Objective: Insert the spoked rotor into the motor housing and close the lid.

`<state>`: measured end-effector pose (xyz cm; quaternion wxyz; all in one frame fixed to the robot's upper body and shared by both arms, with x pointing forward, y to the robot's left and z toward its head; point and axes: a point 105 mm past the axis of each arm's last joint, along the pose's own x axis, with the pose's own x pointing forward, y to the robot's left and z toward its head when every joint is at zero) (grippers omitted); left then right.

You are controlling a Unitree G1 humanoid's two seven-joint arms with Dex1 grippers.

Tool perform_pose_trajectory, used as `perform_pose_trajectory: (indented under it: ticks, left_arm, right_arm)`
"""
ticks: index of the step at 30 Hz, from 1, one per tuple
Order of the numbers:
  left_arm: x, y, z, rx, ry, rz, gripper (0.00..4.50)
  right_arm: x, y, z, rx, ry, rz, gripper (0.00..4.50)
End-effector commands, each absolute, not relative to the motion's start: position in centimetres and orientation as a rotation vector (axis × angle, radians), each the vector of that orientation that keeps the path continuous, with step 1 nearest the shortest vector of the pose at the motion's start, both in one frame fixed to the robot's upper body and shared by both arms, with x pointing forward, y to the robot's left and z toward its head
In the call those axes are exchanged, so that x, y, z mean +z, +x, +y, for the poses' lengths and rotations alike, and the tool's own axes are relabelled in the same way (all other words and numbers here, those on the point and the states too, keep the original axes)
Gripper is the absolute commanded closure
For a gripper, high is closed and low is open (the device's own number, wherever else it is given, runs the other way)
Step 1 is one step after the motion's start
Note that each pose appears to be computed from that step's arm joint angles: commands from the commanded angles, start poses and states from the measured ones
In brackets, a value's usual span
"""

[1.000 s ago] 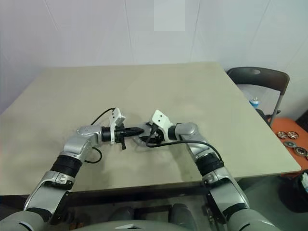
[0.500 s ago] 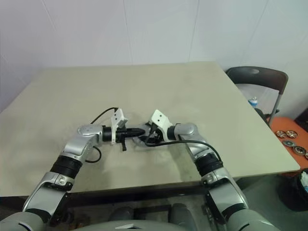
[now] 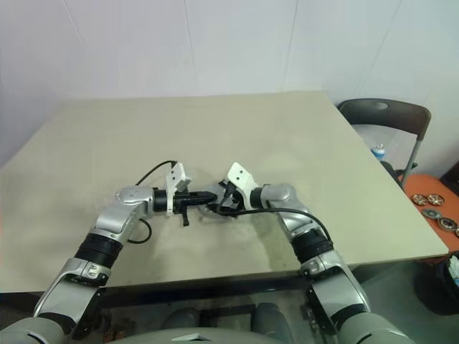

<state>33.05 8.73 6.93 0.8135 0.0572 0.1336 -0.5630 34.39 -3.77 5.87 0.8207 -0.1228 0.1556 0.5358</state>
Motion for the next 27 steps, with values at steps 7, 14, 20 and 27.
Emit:
perform_pose_trajectory:
  ticks: [7, 14, 20, 27]
  left_arm:
    - [8.1, 33.0, 8.3, -1.203, 0.122, 0.229, 4.5]
    - [8.4, 33.2, 8.2, -1.202, 0.117, 0.217, 4.5]
    - [8.5, 33.3, 8.0, -1.202, 0.12, 0.214, 4.5]
    - [8.5, 33.1, 8.4, -1.207, 0.129, 0.219, 4.5]
  right_arm:
    - [10.6, 34.7, -4.5, 1.216, -0.251, 0.225, 0.01]
    - [15.3, 36.1, -5.4, 1.183, -0.254, 0.097, 0.01]
    - [16.3, 36.6, -6.5, 1.132, -0.09, 0.17, 0.01]
    - [20.0, 33.0, -8.4, 1.277, 0.648, 0.641, 0.01]
